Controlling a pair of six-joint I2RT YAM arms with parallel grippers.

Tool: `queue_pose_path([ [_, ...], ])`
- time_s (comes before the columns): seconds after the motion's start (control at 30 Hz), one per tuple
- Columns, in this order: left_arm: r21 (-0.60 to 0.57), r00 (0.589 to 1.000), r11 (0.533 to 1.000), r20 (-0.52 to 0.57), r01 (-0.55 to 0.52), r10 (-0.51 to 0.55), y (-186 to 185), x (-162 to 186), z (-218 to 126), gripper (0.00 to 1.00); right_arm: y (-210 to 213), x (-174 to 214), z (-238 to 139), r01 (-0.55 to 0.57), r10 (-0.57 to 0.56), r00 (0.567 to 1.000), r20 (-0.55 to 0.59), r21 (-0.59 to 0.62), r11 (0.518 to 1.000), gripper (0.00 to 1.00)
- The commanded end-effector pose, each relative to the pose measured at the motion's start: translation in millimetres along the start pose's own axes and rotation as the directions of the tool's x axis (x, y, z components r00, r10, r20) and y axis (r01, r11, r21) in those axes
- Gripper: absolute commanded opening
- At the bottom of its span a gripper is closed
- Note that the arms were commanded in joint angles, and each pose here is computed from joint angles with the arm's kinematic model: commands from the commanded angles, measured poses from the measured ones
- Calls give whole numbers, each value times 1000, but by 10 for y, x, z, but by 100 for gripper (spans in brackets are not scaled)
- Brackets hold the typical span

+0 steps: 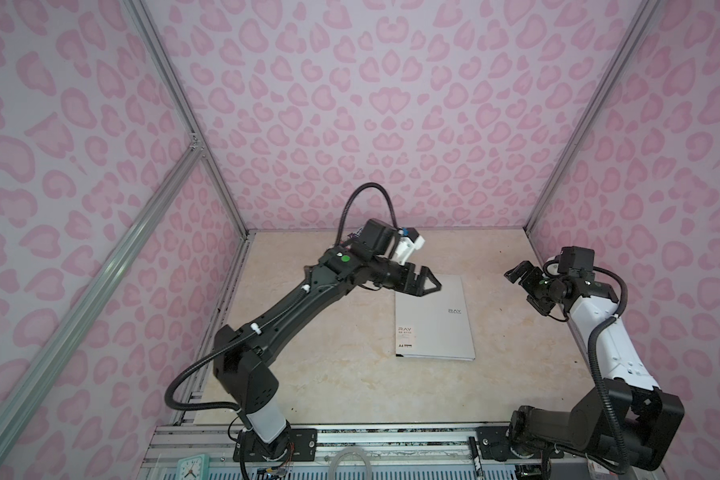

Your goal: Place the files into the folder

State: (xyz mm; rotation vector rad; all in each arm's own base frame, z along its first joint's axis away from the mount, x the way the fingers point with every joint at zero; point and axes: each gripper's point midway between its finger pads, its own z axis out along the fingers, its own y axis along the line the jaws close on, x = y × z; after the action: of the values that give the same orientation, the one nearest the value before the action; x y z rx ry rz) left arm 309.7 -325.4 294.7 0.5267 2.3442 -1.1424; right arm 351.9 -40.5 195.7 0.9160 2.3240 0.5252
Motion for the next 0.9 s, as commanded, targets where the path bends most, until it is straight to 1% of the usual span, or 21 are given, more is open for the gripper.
queue_pose_path([
  [0.0, -173, 945, 971, 308, 168, -108, 758, -376, -559, 97, 64, -133, 22, 50, -52, 997, 55, 23, 998, 98],
  [0.07, -332, 895, 898, 427, 287, -128, 1423, -314, -944, 97, 154, -209, 37, 82, -83, 993, 83, 11, 997, 98],
  [0.1, -423, 866, 837, 488, 349, -115, 1748, -253, -1159, 97, 159, -257, 41, 97, -100, 989, 107, 34, 995, 98],
  [0.13, -496, 831, 771, 551, 400, -76, 2018, -194, -1385, 98, 141, -322, 20, 112, -122, 982, 141, 79, 991, 98],
  [0.17, -535, 802, 727, 597, 430, -35, 2199, -135, -1556, 98, 133, -384, -21, 127, -147, 973, 180, 119, 985, 98],
  [0.2, -574, 761, 670, 649, 471, 20, 2388, -48, -1754, 98, 132, -474, -97, 147, -187, 949, 255, 168, 975, 98],
  [0.27, -605, 677, 567, 728, 559, 109, 2690, 149, -2087, 97, 197, -633, -223, 220, -291, 855, 430, 208, 953, 98],
  [0.3, -635, 665, 515, 730, 576, 157, 2832, 270, -2178, 97, 171, -621, -172, 293, -367, 791, 489, 223, 930, 98],
  [0.33, -663, 662, 446, 726, 602, 187, 2965, 386, -2260, 97, 135, -624, -133, 334, -407, 718, 564, 234, 913, 98],
  [0.37, -677, 671, 394, 720, 622, 179, 3092, 495, -2299, 97, 47, -619, -109, 322, -402, 674, 620, 244, 915, 98],
  [0.4, -685, 690, 370, 710, 628, 142, 3243, 599, -2285, 97, -98, -588, -64, 283, -375, 652, 660, 247, 927, 98],
  [0.47, -709, 722, 388, 677, 589, 142, 3408, 692, -2202, 97, -275, -497, 49, 285, -372, 637, 675, 243, 927, 98],
  [0.53, -752, 735, 389, 638, 532, 229, 3468, 735, -2172, 97, -361, -370, 215, 341, -431, 643, 633, 267, 901, 98],
  [0.6, -768, 721, 325, 635, 552, 276, 3604, 915, -2209, 97, -469, -270, 372, 342, -429, 662, 614, 262, 903, 98],
  [0.63, -781, 728, 320, 619, 536, 294, 3651, 967, -2173, 97, -515, -240, 423, 340, -428, 662, 616, 262, 903, 98],
  [0.67, -789, 724, 332, 610, 517, 322, 3681, 950, -2140, 97, -566, -208, 476, 337, -425, 657, 623, 262, 904, 98],
  [0.7, -814, 756, 351, 570, 464, 323, 3684, 891, -2074, 97, -575, -184, 521, 365, -447, 638, 626, 265, 892, 98],
  [0.73, -818, 749, 382, 560, 431, 354, 3656, 823, -2028, 97, -595, -138, 577, 394, -472, 626, 621, 270, 879, 99],
  [0.77, -812, 747, 407, 563, 419, 354, 3680, 802, -1972, 98, -667, -126, 623, 363, -445, 636, 630, 264, 894, 100],
  [0.8, -817, 751, 406, 555, 410, 357, 3727, 784, -1933, 98, -704, -151, 632, 343, -422, 631, 651, 255, 904, 100],
  [0.87, -834, 780, 435, 509, 340, 365, 3680, 741, -1788, 98, -667, -133, 702, 382, -429, 676, 599, 213, 899, 100],
])
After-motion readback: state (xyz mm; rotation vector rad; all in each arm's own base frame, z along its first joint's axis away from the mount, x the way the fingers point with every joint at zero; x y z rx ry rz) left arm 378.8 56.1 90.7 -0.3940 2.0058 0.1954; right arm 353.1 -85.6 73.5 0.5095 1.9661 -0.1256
